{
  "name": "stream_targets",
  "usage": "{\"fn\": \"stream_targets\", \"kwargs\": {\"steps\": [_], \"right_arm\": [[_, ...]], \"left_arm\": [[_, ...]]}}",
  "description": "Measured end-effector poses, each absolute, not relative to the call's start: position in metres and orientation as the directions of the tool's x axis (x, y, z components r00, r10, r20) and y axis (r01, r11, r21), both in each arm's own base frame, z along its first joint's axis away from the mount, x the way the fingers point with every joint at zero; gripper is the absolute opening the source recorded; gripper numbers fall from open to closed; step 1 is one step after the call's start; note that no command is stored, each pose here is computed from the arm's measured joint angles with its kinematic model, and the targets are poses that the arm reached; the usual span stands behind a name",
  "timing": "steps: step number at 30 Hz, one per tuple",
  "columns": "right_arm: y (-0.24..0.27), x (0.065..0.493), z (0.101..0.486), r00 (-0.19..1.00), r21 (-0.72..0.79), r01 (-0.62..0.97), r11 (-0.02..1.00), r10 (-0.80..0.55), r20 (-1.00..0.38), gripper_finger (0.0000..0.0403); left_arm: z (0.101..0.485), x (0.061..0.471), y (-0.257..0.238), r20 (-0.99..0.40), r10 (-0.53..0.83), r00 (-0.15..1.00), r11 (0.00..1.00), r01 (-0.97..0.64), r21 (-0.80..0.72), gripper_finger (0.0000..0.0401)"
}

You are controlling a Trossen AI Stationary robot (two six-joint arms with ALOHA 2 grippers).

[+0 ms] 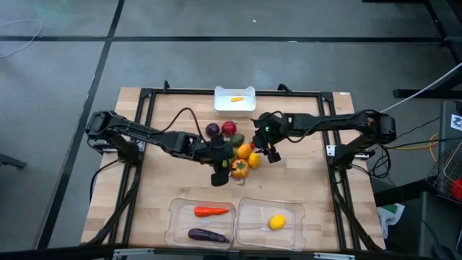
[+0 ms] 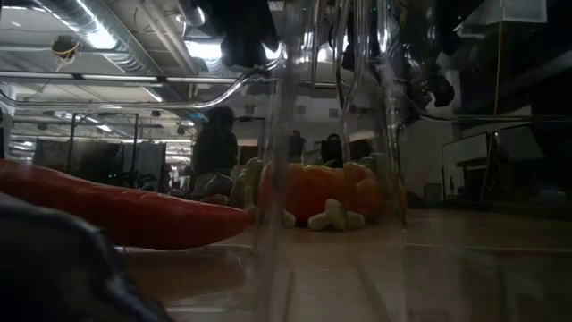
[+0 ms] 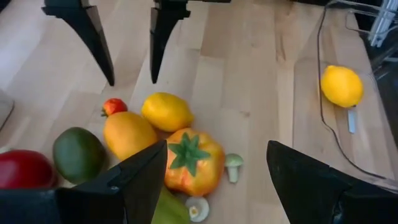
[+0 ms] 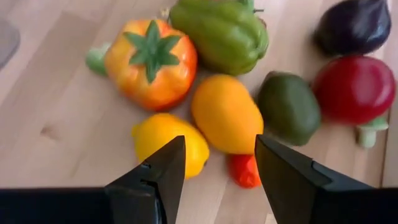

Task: Sort produce into baskets
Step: Put the right yellow lemon into the right transparent bin

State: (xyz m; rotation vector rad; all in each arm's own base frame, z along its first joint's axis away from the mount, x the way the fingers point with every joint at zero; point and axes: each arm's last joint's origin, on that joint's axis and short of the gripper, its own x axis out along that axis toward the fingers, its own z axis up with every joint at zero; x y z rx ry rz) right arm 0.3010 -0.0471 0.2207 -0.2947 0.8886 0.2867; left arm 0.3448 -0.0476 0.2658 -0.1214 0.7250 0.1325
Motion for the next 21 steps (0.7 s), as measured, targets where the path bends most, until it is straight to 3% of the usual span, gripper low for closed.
{"fn": "stream_targets", "kwargs": {"steps": [8, 15, 21], "right_arm": [[-0.047, 0.304, 0.215, 0.585, -0.162, -0.406, 0.899, 0.12, -0.802, 0.0193], [-0.031, 0.312, 0.197, 0.525, -0.216, -0.558, 0.801, 0.14, -0.839, 0.0193], [-0.01, 0.316, 0.19, 0.501, -0.327, -0.574, 0.75, 0.006, -0.865, 0.0193]], "left_arm": [[0.264, 0.343, -0.043, -0.69, 0.09, 0.718, 0.983, -0.176, -0.055, 0.0272], [0.263, 0.342, -0.043, -0.699, 0.091, 0.709, 0.983, -0.178, -0.052, 0.0272], [0.262, 0.342, -0.043, -0.702, 0.091, 0.706, 0.98, -0.19, -0.064, 0.0272]]}}
